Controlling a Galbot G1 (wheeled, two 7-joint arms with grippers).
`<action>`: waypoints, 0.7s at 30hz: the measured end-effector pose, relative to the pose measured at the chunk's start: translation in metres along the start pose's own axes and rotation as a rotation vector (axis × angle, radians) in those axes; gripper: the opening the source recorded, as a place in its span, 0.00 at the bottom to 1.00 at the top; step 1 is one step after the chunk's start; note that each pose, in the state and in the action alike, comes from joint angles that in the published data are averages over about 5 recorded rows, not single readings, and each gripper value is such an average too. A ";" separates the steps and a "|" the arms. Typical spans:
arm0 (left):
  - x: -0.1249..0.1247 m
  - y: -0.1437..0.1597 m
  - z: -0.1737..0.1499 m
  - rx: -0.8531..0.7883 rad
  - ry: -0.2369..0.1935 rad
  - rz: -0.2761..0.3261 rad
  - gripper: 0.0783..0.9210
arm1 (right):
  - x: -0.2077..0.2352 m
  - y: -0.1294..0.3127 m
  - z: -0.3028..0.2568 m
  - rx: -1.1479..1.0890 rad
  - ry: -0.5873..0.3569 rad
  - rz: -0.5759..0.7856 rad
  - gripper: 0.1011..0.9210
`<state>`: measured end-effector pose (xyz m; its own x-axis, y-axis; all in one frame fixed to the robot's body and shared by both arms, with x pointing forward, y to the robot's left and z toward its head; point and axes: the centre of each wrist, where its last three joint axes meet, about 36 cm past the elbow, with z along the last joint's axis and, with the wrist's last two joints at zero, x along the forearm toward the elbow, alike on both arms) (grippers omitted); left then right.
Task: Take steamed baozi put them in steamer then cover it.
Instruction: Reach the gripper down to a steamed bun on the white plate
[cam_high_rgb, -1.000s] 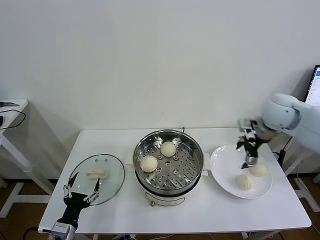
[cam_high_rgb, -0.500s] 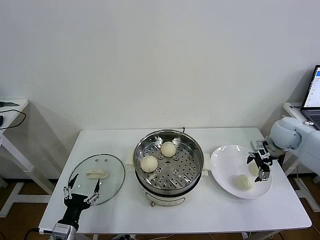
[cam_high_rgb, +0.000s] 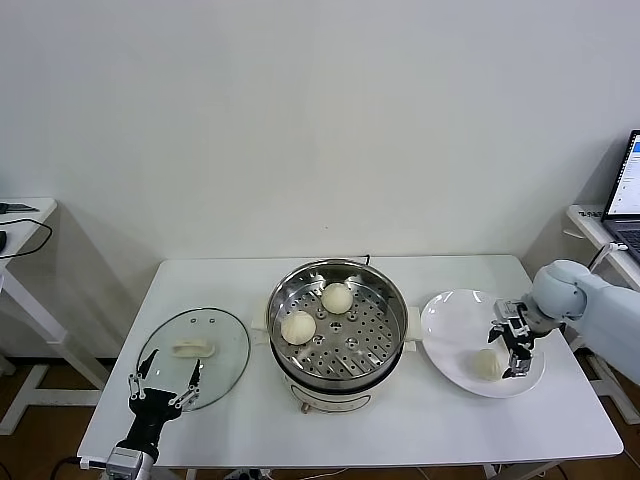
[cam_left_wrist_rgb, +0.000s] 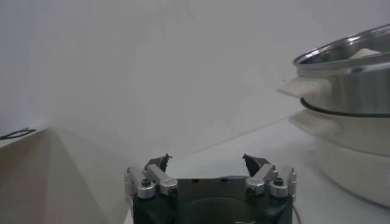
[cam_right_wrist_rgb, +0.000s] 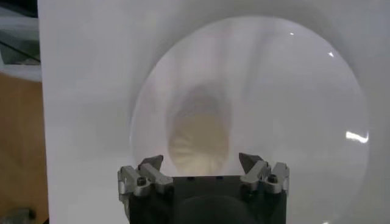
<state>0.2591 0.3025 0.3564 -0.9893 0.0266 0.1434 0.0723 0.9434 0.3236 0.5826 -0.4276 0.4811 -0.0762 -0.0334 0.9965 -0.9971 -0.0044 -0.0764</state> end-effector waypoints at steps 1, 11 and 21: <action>0.000 0.000 0.000 0.000 0.001 0.000 0.88 | -0.002 0.000 0.000 -0.002 -0.001 0.000 0.88; -0.001 0.000 0.002 -0.002 0.003 -0.004 0.88 | -0.013 0.001 -0.001 -0.010 -0.009 -0.006 0.80; -0.002 0.000 0.004 -0.002 0.010 -0.013 0.88 | -0.018 0.000 0.000 -0.012 -0.010 -0.008 0.68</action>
<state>0.2610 0.3038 0.3527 -0.9889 0.0112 0.1485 0.0598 0.9431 0.3272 0.5835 -0.4268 0.4630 -0.0682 -0.0432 0.9967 -0.9977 0.0071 -0.0679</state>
